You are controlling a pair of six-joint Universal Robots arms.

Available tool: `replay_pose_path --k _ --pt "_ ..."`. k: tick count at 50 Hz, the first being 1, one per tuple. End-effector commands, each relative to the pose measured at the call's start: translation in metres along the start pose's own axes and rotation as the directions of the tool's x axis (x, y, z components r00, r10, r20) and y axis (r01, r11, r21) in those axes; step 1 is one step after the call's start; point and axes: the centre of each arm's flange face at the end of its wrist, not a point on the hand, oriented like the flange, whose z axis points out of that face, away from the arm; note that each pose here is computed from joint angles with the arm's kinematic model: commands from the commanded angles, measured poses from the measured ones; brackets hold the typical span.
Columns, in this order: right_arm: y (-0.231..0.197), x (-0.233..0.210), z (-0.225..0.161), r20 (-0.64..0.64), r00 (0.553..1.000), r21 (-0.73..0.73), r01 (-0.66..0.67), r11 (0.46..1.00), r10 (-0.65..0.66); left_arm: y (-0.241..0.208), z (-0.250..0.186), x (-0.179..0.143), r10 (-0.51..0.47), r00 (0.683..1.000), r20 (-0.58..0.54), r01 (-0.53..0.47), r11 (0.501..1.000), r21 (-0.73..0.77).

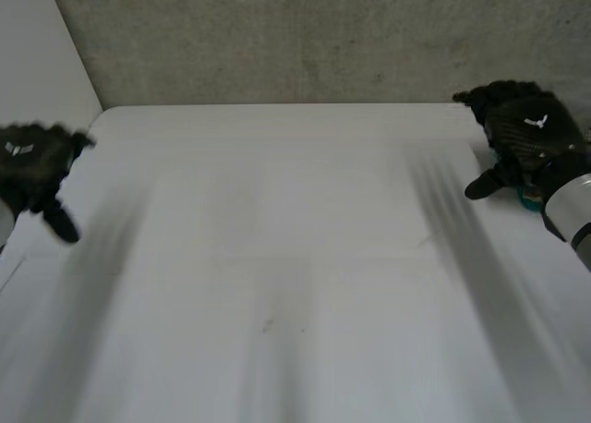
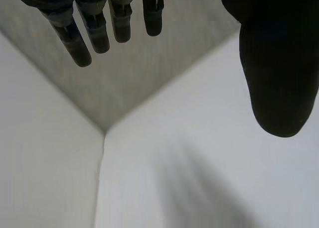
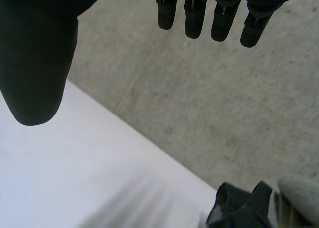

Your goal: Fold the laundry.

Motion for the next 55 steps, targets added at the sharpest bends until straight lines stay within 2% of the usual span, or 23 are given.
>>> replay_pose_path --k 1,7,10,15,21,29,36,39,44,48,55 --pt "0.022 -0.016 0.006 0.052 0.998 -0.058 0.027 0.998 -0.024 0.06 0.015 -0.019 0.173 0.985 0.018 -0.165 0.96 -0.224" --pt "0.034 -0.029 0.008 0.096 0.995 -0.085 0.046 0.995 -0.038 0.094 0.026 -0.036 0.227 0.972 0.064 -0.198 0.933 -0.302" --pt "0.036 -0.033 0.008 0.108 0.993 -0.087 0.054 0.995 -0.045 0.098 0.034 -0.048 0.227 0.968 0.11 -0.192 0.946 -0.261" --pt "0.041 -0.035 0.008 0.116 0.992 -0.101 0.056 0.993 -0.044 0.099 0.047 -0.057 0.234 0.966 0.11 -0.214 0.962 -0.168" --pt "0.043 -0.036 0.008 0.119 0.992 -0.108 0.054 0.993 -0.041 0.108 0.058 -0.056 0.234 0.97 0.062 -0.219 0.958 -0.186" --pt "0.044 -0.036 0.008 0.12 0.992 -0.109 0.054 0.993 -0.041 0.091 0.088 -0.038 0.327 0.945 -0.001 -0.325 0.941 -0.097" --pt "0.046 -0.036 0.008 0.118 0.992 -0.114 0.053 0.992 -0.039 0.075 0.137 -0.033 0.359 0.933 0.029 -0.358 0.933 -0.041" --pt "0.046 -0.033 0.008 0.104 0.994 -0.117 0.051 0.992 -0.039 0.07 0.159 -0.034 0.364 0.928 0.08 -0.361 0.931 -0.05" --pt "0.045 -0.026 0.01 0.047 0.998 -0.124 0.057 0.991 -0.051 0.057 0.188 -0.032 0.338 0.923 0.183 -0.335 0.941 -0.047" --pt "0.044 -0.022 0.011 0.013 0.998 -0.125 0.055 0.991 -0.054 0.055 0.201 -0.034 0.309 0.924 0.224 -0.307 0.951 -0.047" --pt "0.036 -0.014 0.014 -0.042 0.997 -0.098 0.064 0.993 -0.068 0.045 0.197 -0.023 0.226 0.948 0.225 -0.221 0.974 -0.045"
